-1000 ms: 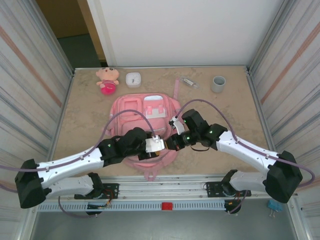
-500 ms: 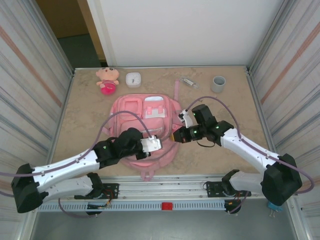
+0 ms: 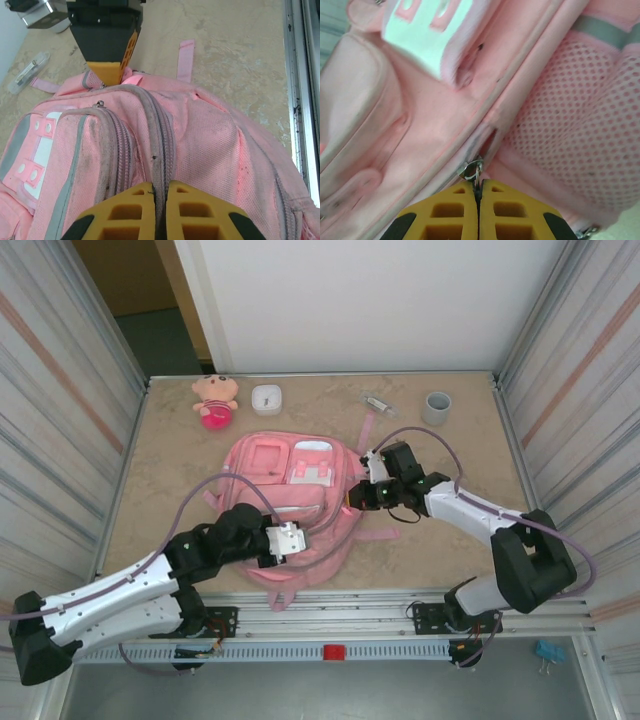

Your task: Pack the student bag

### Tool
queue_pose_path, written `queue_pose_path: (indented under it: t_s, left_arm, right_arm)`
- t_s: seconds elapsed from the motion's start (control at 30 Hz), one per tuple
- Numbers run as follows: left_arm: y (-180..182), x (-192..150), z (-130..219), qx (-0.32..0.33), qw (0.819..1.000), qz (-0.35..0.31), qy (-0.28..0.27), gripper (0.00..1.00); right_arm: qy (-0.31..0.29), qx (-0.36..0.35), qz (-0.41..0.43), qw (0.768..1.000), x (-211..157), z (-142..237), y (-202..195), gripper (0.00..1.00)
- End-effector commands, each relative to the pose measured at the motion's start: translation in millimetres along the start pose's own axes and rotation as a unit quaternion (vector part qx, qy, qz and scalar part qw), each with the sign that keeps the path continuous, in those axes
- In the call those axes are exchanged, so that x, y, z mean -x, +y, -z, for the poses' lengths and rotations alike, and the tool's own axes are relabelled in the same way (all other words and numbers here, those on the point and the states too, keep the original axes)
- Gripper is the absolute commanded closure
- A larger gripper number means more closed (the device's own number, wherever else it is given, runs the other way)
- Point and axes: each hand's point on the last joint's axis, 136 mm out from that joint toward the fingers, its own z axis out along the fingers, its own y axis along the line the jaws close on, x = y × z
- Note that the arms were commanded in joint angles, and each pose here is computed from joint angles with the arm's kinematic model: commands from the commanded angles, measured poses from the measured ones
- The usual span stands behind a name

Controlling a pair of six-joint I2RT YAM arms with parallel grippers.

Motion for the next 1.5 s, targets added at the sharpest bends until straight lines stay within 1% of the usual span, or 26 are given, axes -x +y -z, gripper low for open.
queue_pose_path:
  t_s: [0.0, 0.1, 0.13, 0.17, 0.23, 0.27, 0.33, 0.37, 0.5, 0.57, 0.63, 0.7, 0.83, 0.97, 1.0, 1.03, 1.07, 1.1, 1.13, 1.2, 1.23, 1.33, 1.47]
  left_arm:
    - [5, 22, 11, 0.005, 0.999, -0.005, -0.045, 0.98]
    - [14, 13, 6, 0.030, 0.999, 0.007, -0.020, 0.91]
    - [15, 11, 5, 0.035, 0.999, 0.009, -0.013, 0.87]
    - [19, 9, 4, 0.043, 0.999, 0.013, -0.007, 0.79]
    - [23, 7, 2, 0.053, 0.998, 0.021, 0.002, 0.56]
    - [24, 6, 2, 0.056, 0.998, 0.024, 0.006, 0.45]
    - [27, 4, 3, 0.063, 0.998, 0.026, 0.015, 0.35]
    - [28, 1, 2, 0.066, 0.997, 0.024, 0.022, 0.31]
    - [30, -17, 0, 0.078, 0.995, 0.011, 0.064, 0.28]
    - [35, -22, 0, 0.090, 0.993, 0.008, 0.080, 0.26]
    - [40, -27, 0, 0.098, 0.991, 0.011, 0.089, 0.26]
    - [44, -31, 0, 0.101, 0.990, 0.018, 0.093, 0.26]
    - [45, -38, -2, 0.096, 0.990, 0.022, 0.102, 0.28]
    - [42, -45, -8, 0.084, 0.989, 0.018, 0.118, 0.28]
    - [41, -46, -9, 0.080, 0.989, 0.018, 0.120, 0.28]
    - [39, -47, -12, 0.076, 0.989, 0.018, 0.122, 0.30]
    - [38, -48, -13, 0.072, 0.990, 0.019, 0.123, 0.41]
    - [37, -47, -15, 0.069, 0.990, 0.020, 0.122, 0.57]
    - [37, -47, -16, 0.069, 0.990, 0.023, 0.120, 0.68]
    - [37, -41, -16, 0.068, 0.992, 0.025, 0.105, 0.85]
    - [38, -38, -15, 0.069, 0.993, 0.028, 0.094, 0.92]
    - [39, -24, -10, 0.062, 0.996, 0.048, 0.040, 0.99]
    - [41, -14, -1, 0.061, 0.994, 0.083, -0.021, 1.00]
  right_arm:
    - [-0.074, -0.038, -0.008, 0.996, 40, 7, -11, 1.00]
    - [-0.084, -0.024, 0.004, 0.996, 42, 15, -1, 1.00]
    - [-0.090, -0.024, 0.007, 0.996, 43, 20, 1, 0.90]
    - [-0.098, -0.023, 0.012, 0.995, 44, 26, 4, 0.77]
    - [-0.112, -0.022, 0.023, 0.993, 43, 40, 9, 0.61]
    - [-0.119, -0.021, 0.030, 0.992, 42, 47, 12, 0.56]
    - [-0.125, -0.022, 0.043, 0.991, 37, 59, 16, 0.52]
    - [-0.128, -0.020, 0.051, 0.990, 34, 65, 19, 0.51]
    - [-0.145, -0.012, 0.087, 0.985, 21, 80, 25, 0.46]
    - [-0.153, -0.001, 0.112, 0.982, 13, 83, 29, 0.42]
    - [-0.163, 0.020, 0.142, 0.976, 7, 87, 37, 0.41]
    - [-0.162, 0.034, 0.169, 0.972, 0, 86, 43, 0.41]
    - [-0.143, 0.056, 0.205, 0.967, -10, 80, 53, 0.40]
    - [-0.124, 0.088, 0.225, 0.962, -15, 73, 64, 0.38]
    - [-0.111, 0.095, 0.226, 0.963, -18, 65, 63, 0.38]
    - [-0.103, 0.107, 0.229, 0.962, -20, 62, 66, 0.37]
    - [-0.096, 0.118, 0.232, 0.961, -21, 59, 70, 0.36]
    - [-0.088, 0.132, 0.236, 0.959, -23, 57, 74, 0.36]
    - [-0.080, 0.145, 0.239, 0.957, -24, 54, 78, 0.35]
    - [-0.064, 0.165, 0.241, 0.954, -25, 49, 84, 0.33]
    - [-0.055, 0.176, 0.242, 0.953, -26, 47, 88, 0.31]
    - [-0.040, 0.204, 0.244, 0.947, -26, 42, 96, 0.27]
    - [-0.028, 0.221, 0.239, 0.945, -22, 33, 99, 0.24]
